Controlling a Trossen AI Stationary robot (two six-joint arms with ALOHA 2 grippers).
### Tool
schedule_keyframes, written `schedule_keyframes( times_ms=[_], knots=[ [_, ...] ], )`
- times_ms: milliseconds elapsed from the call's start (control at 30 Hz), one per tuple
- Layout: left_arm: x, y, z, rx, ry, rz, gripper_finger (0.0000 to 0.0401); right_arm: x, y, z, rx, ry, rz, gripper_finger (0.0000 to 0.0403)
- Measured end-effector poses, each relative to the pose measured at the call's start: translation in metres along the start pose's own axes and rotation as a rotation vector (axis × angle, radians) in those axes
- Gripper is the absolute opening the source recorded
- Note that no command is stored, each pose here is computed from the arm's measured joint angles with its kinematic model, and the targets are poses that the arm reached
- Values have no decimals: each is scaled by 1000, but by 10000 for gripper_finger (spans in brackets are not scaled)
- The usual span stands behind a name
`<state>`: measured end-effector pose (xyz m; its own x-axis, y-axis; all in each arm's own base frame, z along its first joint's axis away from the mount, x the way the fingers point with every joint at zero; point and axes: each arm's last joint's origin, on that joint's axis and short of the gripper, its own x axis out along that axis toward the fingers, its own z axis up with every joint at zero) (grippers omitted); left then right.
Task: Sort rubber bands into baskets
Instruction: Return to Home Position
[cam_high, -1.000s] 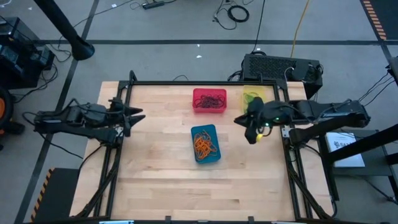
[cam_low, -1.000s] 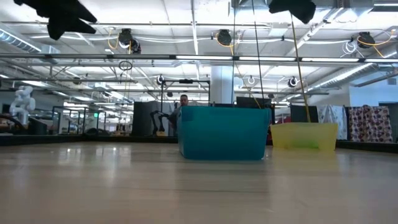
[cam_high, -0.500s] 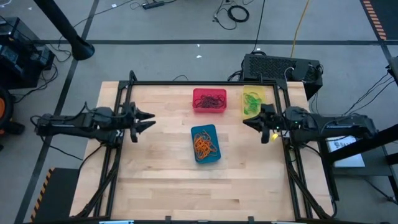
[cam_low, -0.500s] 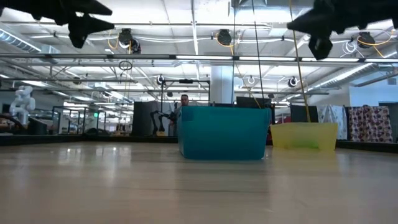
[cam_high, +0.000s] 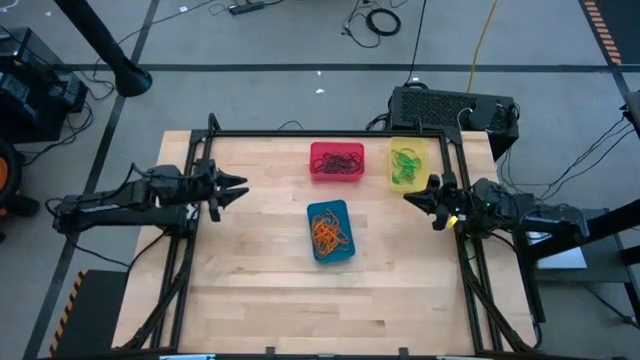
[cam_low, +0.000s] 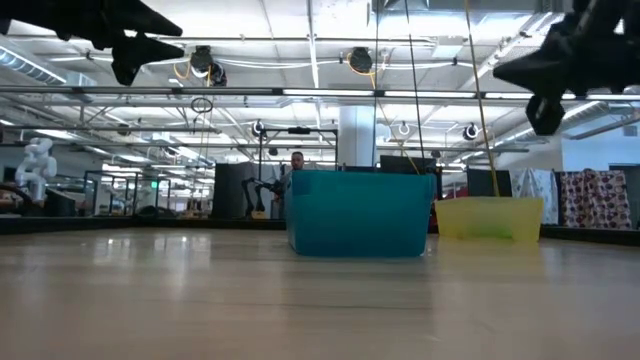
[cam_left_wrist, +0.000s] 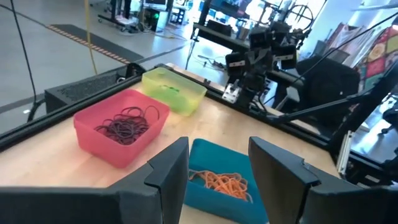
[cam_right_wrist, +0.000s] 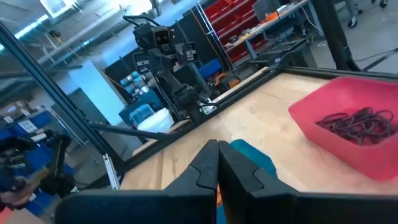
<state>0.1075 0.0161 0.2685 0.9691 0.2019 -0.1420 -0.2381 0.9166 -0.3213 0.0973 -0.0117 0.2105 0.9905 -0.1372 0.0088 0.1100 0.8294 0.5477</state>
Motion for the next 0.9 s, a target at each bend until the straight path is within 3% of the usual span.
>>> schedule_keyframes(
  times_ms=[333, 500, 733, 900],
  knots=[
    [0, 1, 0, -54, 8, -17, 175, -2, -21, -33, 57, 2, 9, 0],
    [5, 2, -10, -105, 39, -89, 175, -1, -22, -34, -23, 11, 23, 0],
    [14, 7, -28, -152, 1, -122, 175, -1, -22, -34, -332, 9, 26, 0],
    [22, 13, -47, -151, -80, -169, 175, -1, -22, -34, -356, 9, 26, 0]
  ],
)
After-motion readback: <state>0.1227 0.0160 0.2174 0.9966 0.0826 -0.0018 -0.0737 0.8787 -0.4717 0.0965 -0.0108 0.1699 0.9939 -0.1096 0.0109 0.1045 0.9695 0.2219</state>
